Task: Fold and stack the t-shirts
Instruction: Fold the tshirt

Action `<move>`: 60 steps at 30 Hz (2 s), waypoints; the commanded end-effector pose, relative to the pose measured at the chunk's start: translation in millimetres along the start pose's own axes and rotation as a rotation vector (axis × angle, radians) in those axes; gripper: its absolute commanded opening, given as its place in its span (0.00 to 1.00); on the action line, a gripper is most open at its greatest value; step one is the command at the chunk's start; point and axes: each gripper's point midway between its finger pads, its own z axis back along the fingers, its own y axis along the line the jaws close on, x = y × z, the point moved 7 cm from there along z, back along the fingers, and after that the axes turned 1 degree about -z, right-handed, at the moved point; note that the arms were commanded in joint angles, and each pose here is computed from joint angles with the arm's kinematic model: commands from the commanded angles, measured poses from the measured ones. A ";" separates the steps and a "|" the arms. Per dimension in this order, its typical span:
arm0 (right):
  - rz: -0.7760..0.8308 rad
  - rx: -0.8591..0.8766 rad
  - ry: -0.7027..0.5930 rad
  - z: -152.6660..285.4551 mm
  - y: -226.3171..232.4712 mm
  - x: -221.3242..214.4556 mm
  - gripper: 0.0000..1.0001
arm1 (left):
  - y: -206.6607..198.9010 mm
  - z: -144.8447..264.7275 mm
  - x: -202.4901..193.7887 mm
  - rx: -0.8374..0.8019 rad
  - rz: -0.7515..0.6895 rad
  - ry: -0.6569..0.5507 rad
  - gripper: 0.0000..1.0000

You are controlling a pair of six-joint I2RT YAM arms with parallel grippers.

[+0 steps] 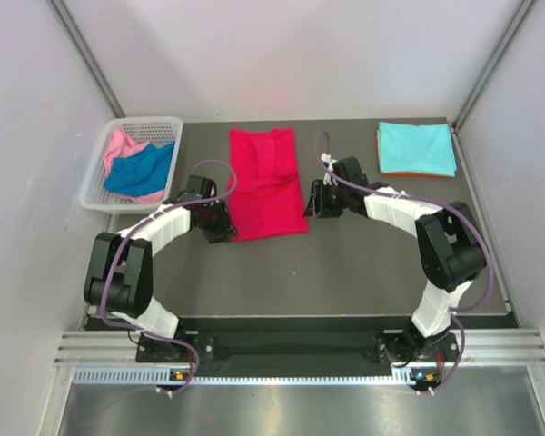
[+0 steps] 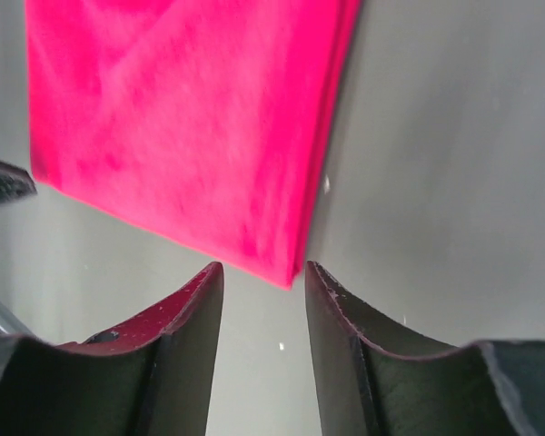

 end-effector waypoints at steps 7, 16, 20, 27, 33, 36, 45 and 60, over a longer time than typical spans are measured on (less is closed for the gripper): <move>0.049 0.067 0.033 -28.5 5.3 15.2 0.39 | -8.8 -9.3 9.8 -0.058 0.000 0.009 0.37; 0.033 0.085 0.062 -38.3 0.0 -5.7 0.35 | -1.4 -21.1 4.2 -0.037 0.006 0.035 0.30; 0.029 0.097 0.069 -40.7 -1.1 -13.8 0.27 | 1.6 -22.6 2.3 -0.023 -0.002 0.033 0.23; 0.028 0.069 0.060 -29.5 -5.8 -25.5 0.00 | -1.9 -19.4 0.6 -0.034 -0.015 0.039 0.00; 0.025 0.062 0.066 -3.5 -9.3 -50.3 0.00 | -11.2 -9.6 -17.0 -0.052 -0.056 0.069 0.00; 0.018 0.031 0.070 11.8 -16.9 -73.0 0.00 | -10.9 -7.0 -33.0 -0.045 -0.063 0.096 0.00; -0.013 -0.047 0.097 54.2 -34.6 -147.5 0.03 | -16.4 -4.4 -103.4 -0.069 -0.108 0.218 0.22; -0.022 -0.081 -0.028 89.9 -11.2 -100.5 0.34 | -74.0 17.3 31.3 -0.235 -0.167 -0.103 0.33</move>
